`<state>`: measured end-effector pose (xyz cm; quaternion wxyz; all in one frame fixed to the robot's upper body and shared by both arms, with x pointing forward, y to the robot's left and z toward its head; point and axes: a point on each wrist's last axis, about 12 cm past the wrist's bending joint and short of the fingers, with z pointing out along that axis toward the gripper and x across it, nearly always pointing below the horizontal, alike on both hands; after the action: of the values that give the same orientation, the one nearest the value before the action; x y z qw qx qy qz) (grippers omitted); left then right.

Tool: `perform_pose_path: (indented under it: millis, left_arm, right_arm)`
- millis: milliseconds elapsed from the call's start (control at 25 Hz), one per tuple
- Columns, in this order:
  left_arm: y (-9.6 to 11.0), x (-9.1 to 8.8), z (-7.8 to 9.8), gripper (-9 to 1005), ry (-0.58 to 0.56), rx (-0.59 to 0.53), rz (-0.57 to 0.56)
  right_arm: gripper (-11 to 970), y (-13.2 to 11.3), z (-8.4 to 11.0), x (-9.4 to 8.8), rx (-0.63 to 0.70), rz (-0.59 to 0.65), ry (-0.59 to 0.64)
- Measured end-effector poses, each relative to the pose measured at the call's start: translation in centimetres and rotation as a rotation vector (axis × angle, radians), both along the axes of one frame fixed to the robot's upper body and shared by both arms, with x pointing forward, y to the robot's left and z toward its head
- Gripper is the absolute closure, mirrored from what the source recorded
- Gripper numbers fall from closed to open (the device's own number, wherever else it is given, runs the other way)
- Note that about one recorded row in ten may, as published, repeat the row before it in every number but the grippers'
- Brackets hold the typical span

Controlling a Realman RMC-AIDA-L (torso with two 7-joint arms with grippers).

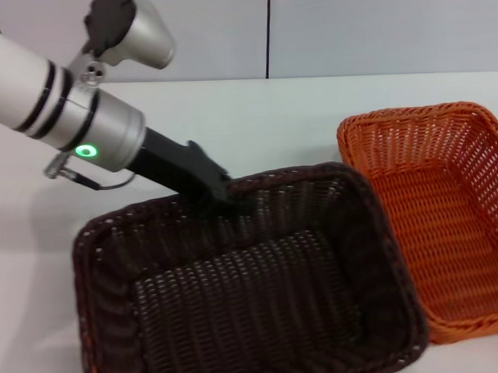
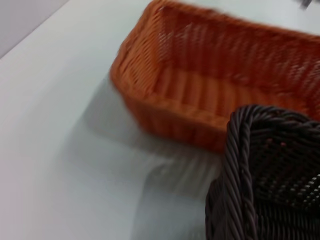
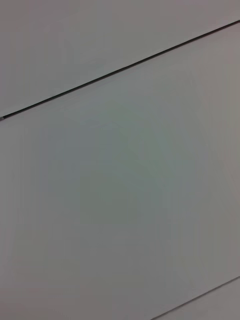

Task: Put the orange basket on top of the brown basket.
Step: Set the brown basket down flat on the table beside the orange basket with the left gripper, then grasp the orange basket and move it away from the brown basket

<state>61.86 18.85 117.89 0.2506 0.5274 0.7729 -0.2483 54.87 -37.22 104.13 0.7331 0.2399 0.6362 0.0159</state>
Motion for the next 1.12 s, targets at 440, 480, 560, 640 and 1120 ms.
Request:
perform_pose_path:
  millis: [440,480,560,640,1120]
  left_arm:
    - [-2.1,0.5,0.1,678,-0.012,-0.092,-0.012]
    - [-2.0,0.5,0.2,671,-0.016,-0.103,-0.002]
    - [-1.5,0.6,0.5,656,-0.043,-0.166,0.028]
    - [-0.9,0.6,1.0,577,-0.084,-0.226,0.052]
    - [3.7,-1.4,2.3,223,-0.351,-0.631,0.165]
  right_arm:
    - [293,-0.1,-0.2,-0.3,0.000,-0.001,0.007]
    - [293,-0.1,-0.2,-0.3,0.003,0.002,0.007]
    - [293,-0.1,-0.2,-0.3,0.026,0.021,-0.003]
    - [294,-0.2,0.3,-0.1,0.056,0.091,-0.034]
    - [294,0.5,11.9,3.6,-0.114,1.277,0.313]
